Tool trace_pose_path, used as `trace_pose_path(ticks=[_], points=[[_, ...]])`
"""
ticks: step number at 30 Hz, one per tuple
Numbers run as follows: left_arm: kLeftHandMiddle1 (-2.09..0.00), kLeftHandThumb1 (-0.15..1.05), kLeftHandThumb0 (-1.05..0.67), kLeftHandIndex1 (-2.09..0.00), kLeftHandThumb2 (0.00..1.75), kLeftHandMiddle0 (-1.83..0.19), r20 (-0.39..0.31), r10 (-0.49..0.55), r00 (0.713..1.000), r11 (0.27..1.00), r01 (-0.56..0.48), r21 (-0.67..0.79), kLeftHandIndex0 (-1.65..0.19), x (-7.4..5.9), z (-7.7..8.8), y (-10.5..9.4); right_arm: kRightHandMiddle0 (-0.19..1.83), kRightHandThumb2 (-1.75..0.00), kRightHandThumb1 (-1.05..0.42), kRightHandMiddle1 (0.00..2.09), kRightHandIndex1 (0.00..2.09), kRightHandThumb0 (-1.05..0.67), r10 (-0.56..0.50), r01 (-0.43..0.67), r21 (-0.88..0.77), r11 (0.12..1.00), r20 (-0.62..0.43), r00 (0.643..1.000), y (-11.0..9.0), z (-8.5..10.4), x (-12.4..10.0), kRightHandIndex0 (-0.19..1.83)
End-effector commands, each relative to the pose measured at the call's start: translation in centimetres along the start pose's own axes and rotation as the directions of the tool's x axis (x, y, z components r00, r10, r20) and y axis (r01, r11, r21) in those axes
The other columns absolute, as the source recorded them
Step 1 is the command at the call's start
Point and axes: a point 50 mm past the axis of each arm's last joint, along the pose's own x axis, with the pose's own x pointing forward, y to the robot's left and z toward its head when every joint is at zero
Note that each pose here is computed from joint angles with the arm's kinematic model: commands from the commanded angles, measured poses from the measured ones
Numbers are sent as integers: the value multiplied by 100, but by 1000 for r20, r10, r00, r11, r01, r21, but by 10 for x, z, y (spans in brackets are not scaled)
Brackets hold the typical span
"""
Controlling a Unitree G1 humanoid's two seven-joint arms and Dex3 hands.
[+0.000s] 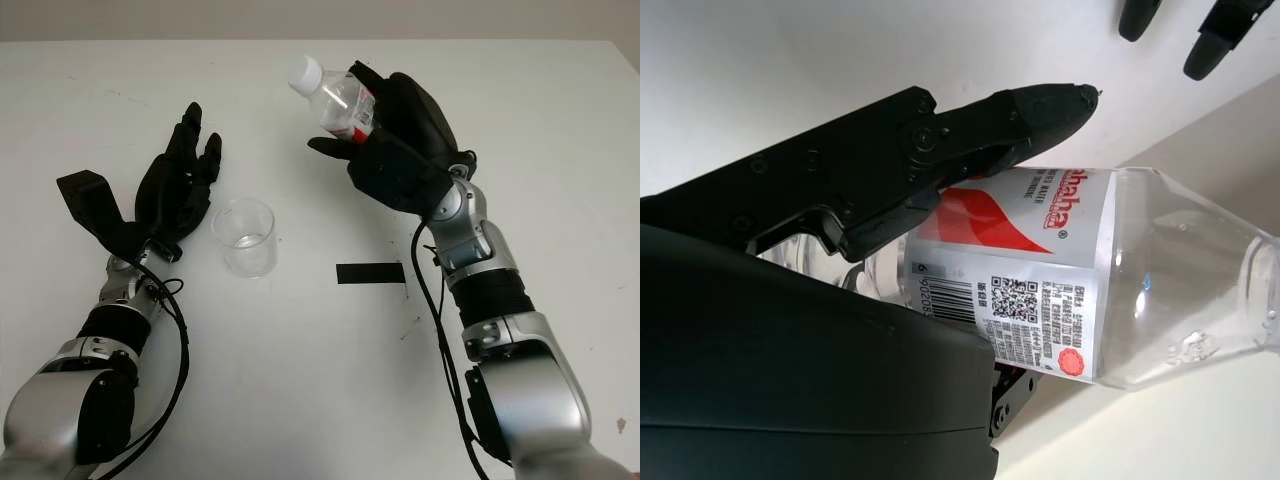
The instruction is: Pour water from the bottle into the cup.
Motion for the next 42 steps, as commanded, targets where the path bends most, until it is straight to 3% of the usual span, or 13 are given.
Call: trace_pose_path(ticks=[1,13,25,36,42], points=[[0,105,-81,0,70,19,-3,0,1000,1000,0,5,19,-3,-3,0,131,-25,-105,209,209,-38,-27,28,-30,999,52,998,-3,10,6,154],[0,105,-82,0,69,19,-2,22,1000,1000,-22,5,19,-4,-5,0,120,-30,-105,209,209,-40,-12,73,-304,950,198,980,6,15,3,151],[0,105,-83,0,69,19,-4,23,1000,1000,-23,4,19,-5,-6,0,99,-28,-105,209,209,-38,24,113,-450,886,288,957,11,18,0,141],[0,105,-82,0,69,19,-2,29,1000,1000,-29,-2,19,-6,-7,-2,80,-36,-105,209,209,-44,16,240,-515,822,444,896,15,30,-3,132],[0,105,-83,0,69,19,-3,32,999,999,-32,-1,19,-5,-7,-1,71,-28,-105,209,209,-46,8,325,-553,767,516,856,17,37,-4,130]])
